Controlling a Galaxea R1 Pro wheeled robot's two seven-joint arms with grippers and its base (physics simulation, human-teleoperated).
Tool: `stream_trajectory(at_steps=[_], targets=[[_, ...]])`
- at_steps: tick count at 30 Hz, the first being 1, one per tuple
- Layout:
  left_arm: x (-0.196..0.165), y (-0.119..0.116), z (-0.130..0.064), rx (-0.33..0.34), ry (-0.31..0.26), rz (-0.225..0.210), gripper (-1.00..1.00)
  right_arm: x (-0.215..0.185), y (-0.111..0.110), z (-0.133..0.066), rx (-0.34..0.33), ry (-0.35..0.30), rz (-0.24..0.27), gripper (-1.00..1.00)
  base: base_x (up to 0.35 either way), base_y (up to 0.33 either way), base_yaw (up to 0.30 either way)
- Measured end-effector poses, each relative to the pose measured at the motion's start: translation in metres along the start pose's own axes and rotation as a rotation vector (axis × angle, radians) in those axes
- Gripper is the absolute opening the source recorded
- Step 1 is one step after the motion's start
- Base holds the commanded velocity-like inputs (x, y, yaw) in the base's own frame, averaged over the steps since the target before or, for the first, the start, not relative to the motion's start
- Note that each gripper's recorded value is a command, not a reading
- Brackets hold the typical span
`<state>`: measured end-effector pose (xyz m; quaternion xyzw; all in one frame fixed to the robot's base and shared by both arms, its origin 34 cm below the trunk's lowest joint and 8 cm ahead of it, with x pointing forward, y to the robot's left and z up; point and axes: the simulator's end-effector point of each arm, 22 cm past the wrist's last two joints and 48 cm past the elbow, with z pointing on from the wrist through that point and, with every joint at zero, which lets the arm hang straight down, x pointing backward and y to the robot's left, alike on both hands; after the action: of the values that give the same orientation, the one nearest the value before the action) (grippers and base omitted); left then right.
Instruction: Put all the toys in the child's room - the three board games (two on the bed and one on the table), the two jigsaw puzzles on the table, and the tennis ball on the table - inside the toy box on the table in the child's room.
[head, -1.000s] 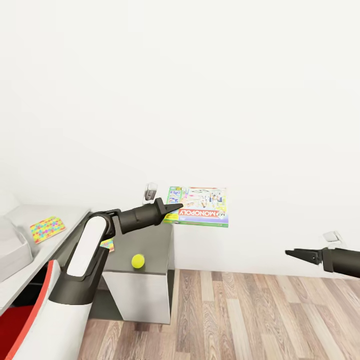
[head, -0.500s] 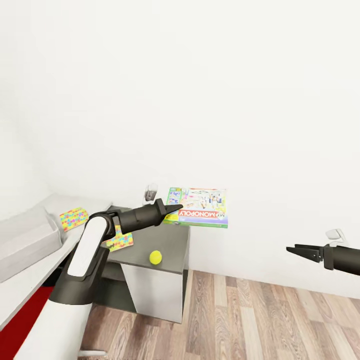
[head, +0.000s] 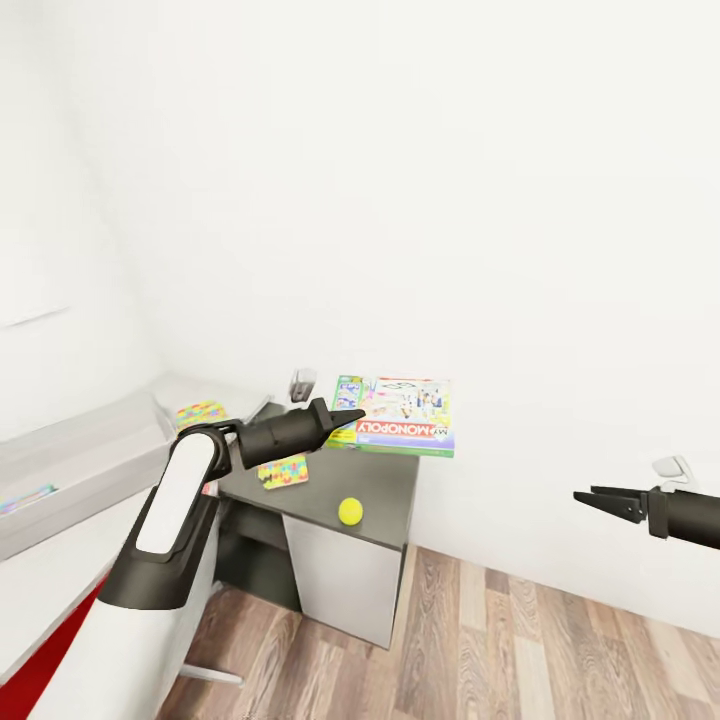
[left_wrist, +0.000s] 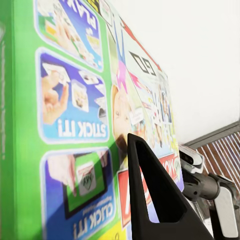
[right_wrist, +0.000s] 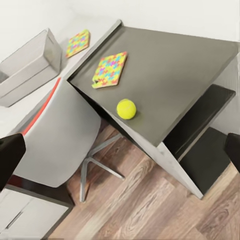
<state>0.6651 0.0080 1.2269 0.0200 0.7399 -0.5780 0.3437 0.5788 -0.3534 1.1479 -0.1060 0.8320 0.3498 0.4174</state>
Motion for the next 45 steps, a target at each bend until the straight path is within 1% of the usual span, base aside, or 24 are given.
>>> stream_trajectory(at_steps=[24,34,45], targets=[[-0.0008,-0.0071,-0.0003,0.024,-0.003,0.003,-1.00,-0.0079,-0.0042,-0.0065,0.017,-0.024,-0.004,1.00,0.000,0.000,0.294],[-0.0041,-0.0061,-0.0031,0.029,-0.013,-0.007,-1.00,-0.0082,-0.0046,-0.0071,0.018,-0.026,-0.004,1.00,0.000,0.000,0.294],[-0.0031,-0.0013,-0.0045,0.018,-0.014,-0.009,-1.00,-0.0081,-0.0044,-0.0069,0.018,-0.026,-0.003,1.00,0.000,0.000,0.294]])
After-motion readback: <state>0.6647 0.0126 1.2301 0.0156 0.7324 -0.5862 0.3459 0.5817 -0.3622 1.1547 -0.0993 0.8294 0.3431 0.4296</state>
